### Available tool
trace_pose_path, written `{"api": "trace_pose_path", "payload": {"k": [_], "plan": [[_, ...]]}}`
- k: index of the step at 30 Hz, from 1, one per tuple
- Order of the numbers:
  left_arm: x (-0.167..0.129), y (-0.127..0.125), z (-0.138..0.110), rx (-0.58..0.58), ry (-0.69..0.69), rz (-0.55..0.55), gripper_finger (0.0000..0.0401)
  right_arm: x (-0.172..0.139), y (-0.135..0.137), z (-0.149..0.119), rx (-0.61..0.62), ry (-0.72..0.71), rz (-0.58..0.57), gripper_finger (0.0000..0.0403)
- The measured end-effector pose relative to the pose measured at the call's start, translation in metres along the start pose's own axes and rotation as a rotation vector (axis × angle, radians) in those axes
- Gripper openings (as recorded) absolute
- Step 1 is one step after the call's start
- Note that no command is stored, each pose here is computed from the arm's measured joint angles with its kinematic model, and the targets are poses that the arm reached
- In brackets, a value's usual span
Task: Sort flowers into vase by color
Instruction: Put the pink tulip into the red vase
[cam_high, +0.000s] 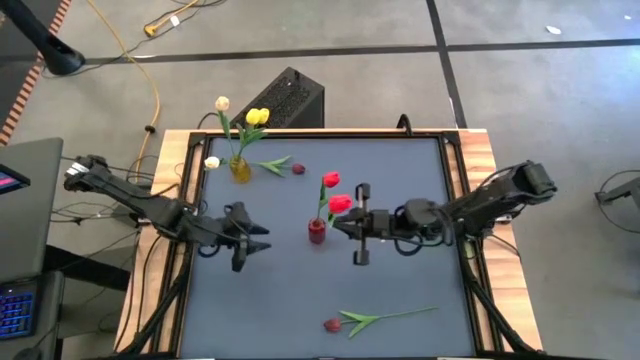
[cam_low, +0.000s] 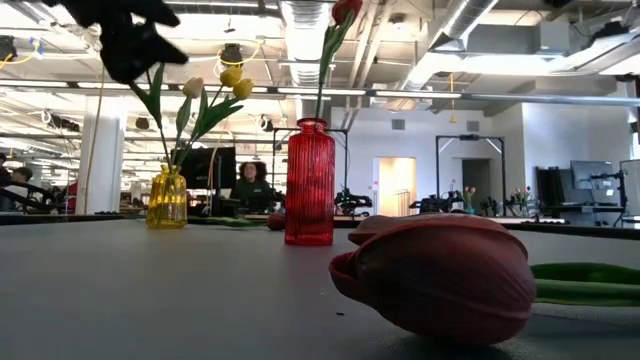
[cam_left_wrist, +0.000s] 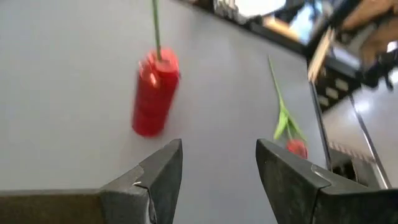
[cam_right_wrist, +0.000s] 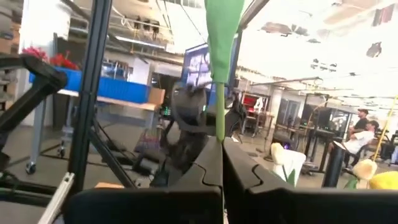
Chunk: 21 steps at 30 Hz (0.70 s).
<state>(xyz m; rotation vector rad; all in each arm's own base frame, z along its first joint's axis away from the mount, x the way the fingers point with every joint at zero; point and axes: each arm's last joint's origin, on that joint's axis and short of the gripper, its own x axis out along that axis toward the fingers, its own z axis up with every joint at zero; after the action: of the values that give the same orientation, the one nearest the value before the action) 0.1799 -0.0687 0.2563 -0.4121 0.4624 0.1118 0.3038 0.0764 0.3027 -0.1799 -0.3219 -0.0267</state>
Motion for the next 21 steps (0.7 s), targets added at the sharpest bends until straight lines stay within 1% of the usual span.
{"api": "trace_pose_path", "payload": {"k": [2,6,15,21], "plan": [[-0.007,0.000,0.004,0.003,-0.052,0.004,0.0192,0.008,0.002,-0.008,-0.008,0.008,-0.003,0.0019],[-0.009,0.001,0.005,0.001,-0.066,0.012,0.0192,0.021,0.004,-0.021,-0.066,0.031,-0.005,0.0019],[0.005,-0.001,-0.002,0.009,-0.010,0.040,0.0192,0.030,0.003,-0.051,-0.113,0.108,-0.010,0.0019],[0.012,-0.003,-0.007,-0.002,0.033,0.031,0.0192,0.031,-0.001,-0.053,-0.117,0.116,-0.023,0.0019]]}}
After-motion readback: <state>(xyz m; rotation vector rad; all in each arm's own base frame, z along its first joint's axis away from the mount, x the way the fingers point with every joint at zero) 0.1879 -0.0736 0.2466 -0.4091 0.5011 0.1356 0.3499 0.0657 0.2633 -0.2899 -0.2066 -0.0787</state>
